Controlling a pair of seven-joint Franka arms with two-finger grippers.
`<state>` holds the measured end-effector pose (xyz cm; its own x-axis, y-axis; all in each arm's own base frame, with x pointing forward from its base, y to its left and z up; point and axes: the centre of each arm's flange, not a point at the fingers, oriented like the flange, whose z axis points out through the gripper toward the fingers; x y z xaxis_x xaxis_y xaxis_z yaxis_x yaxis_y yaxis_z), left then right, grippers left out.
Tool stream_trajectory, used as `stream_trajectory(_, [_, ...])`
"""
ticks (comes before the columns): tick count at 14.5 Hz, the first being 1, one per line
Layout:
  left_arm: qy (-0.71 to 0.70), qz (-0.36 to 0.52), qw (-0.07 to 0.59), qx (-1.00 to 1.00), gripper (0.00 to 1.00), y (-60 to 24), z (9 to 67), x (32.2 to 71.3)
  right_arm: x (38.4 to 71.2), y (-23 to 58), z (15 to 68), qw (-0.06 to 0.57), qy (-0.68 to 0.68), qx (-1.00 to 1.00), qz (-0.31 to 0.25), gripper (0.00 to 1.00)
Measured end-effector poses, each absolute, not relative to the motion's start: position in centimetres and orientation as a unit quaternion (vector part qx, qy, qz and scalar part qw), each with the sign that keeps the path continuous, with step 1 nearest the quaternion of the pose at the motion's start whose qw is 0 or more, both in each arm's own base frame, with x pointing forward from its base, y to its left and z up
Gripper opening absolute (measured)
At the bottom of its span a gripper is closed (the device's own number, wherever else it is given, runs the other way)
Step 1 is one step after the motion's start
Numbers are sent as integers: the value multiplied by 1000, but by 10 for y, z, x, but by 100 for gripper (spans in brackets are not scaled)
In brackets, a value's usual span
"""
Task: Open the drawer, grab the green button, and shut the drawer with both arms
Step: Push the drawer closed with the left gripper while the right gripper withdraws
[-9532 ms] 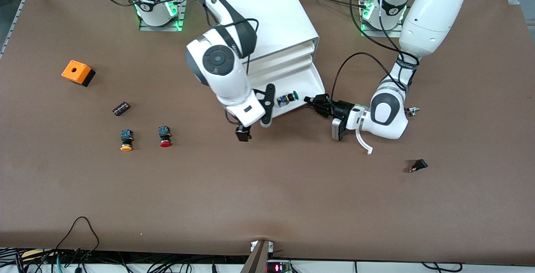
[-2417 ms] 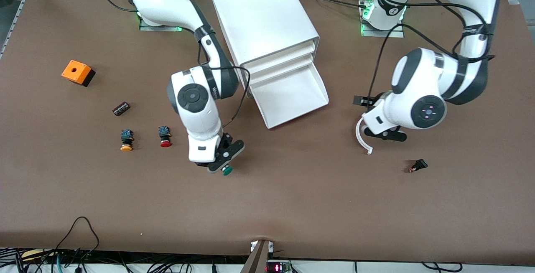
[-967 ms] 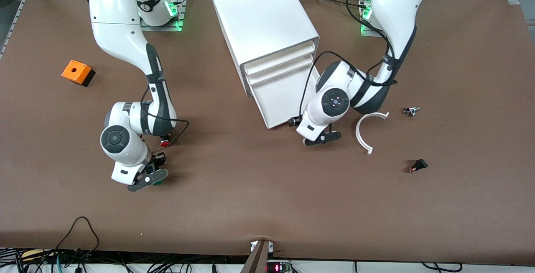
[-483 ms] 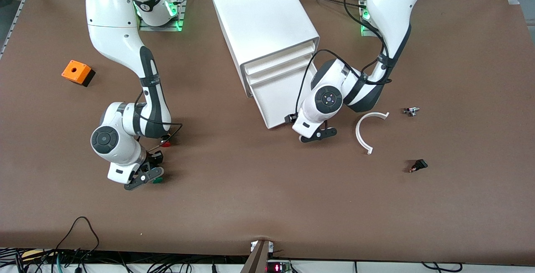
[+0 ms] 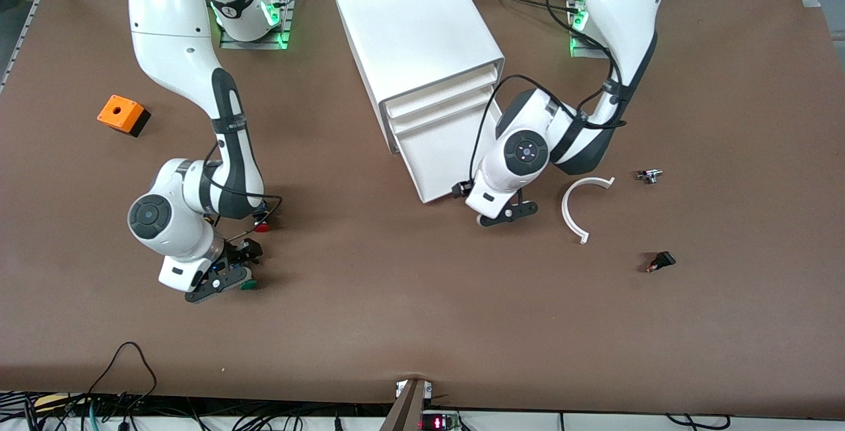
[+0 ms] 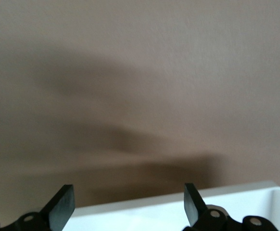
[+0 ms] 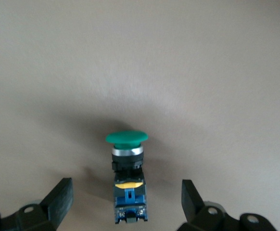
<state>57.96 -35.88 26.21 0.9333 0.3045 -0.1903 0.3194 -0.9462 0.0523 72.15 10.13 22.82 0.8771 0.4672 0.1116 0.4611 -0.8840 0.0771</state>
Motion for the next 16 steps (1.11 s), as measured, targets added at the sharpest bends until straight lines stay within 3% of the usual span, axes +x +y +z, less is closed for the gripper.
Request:
stream_trajectory(5, [167,-67,50,982,100,-354,247,586,720,95,274,16,235,971,45,100])
stream_trajectory(8, [172,-74,46,981,100,-359,237,581,714,105,331,-8,226,974,20,100])
stream_trajectory(11, [178,-92,39,979,100,-365,223,565,698,105,393,-34,215,976,-3,100])
stream_trajectory(16, [190,-140,49,970,100,-385,214,538,677,96,451,-15,231,972,-27,100])
